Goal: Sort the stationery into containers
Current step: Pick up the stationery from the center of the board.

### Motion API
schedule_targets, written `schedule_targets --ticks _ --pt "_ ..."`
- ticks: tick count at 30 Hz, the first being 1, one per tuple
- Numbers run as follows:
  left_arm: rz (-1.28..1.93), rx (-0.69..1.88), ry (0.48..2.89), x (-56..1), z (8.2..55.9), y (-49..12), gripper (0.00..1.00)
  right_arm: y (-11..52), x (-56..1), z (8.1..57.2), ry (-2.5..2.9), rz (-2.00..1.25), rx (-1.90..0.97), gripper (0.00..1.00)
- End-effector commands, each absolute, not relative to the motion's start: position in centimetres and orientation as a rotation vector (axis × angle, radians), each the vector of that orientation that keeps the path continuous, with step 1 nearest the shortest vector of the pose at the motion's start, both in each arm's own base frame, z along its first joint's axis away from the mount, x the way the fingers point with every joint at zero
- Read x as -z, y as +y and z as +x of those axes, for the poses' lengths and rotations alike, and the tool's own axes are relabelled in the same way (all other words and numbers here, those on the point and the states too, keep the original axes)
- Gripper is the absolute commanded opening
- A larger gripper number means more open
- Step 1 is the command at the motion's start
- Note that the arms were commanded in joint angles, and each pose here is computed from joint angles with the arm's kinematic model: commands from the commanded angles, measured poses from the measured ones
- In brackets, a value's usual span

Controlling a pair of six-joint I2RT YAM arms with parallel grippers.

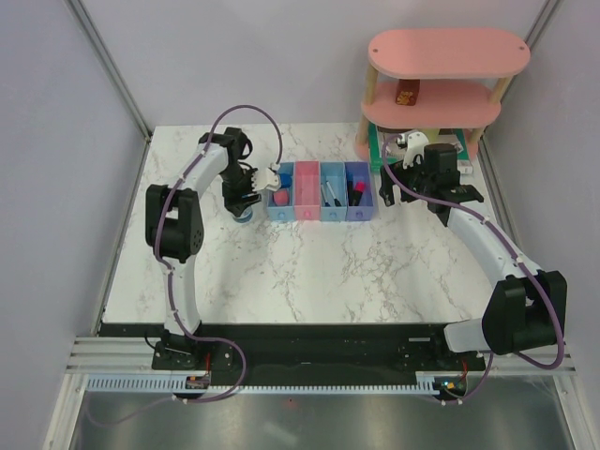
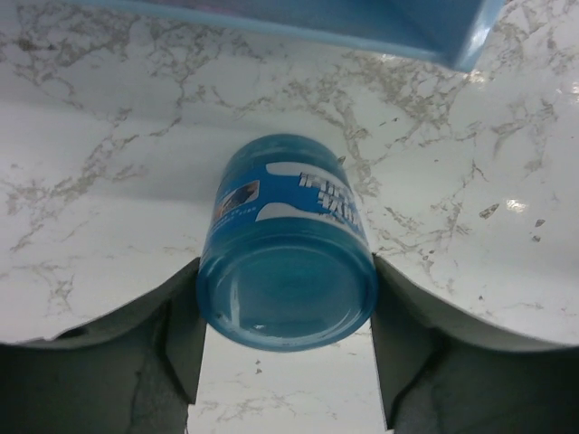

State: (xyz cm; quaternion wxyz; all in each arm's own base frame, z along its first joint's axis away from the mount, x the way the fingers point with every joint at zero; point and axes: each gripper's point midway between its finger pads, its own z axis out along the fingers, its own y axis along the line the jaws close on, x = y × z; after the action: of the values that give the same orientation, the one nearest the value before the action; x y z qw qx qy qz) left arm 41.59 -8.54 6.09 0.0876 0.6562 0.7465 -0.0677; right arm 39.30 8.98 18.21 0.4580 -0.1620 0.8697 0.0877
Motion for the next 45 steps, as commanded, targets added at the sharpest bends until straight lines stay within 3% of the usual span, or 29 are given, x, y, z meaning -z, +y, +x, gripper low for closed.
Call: schedule_targets --ticks 1,2,3,10,16,23,31,38,45 --pt "1.997 0.165 2.214 -5.4 42.1 -8.7 0.49 9.0 -19.4 39.8 2.108 -0.385 -0.214 0.98" --pt "1.993 0.162 2.222 -5.4 42.1 -8.6 0.17 8.9 -19.4 39.8 2.109 -0.384 -0.215 0.98" --pt "1.992 0.158 2.227 -5.4 42.1 -8.8 0.02 9.0 -19.5 39.7 2.107 -0.389 -0.221 0.98" --pt "1.903 0.184 2.211 -8.2 41.4 -9.6 0.02 10.3 -19.5 39.4 2.109 -0.425 -0.304 0.98" --pt "1.723 0.266 2.029 -17.1 40.1 -13.0 0.02 13.8 -20.3 38.1 2.081 -0.551 -0.549 0.98" --pt "1.535 0.382 1.708 -27.4 36.8 -18.1 0.02 21.1 -23.5 33.7 1.924 -0.775 -1.276 0.98" --pt "1.346 0.445 1.156 -38.0 30.9 -23.0 0.02 23.8 -27.4 33.1 1.742 -0.916 -1.806 0.98" --pt "1.275 0.578 0.978 -40.0 28.1 -26.3 0.02 26.1 -29.0 34.0 1.650 -1.071 -1.778 0.98" --pt "1.280 0.521 0.917 -37.5 29.4 -27.3 0.02 27.9 -29.6 31.1 1.631 -1.140 -1.818 0.98"
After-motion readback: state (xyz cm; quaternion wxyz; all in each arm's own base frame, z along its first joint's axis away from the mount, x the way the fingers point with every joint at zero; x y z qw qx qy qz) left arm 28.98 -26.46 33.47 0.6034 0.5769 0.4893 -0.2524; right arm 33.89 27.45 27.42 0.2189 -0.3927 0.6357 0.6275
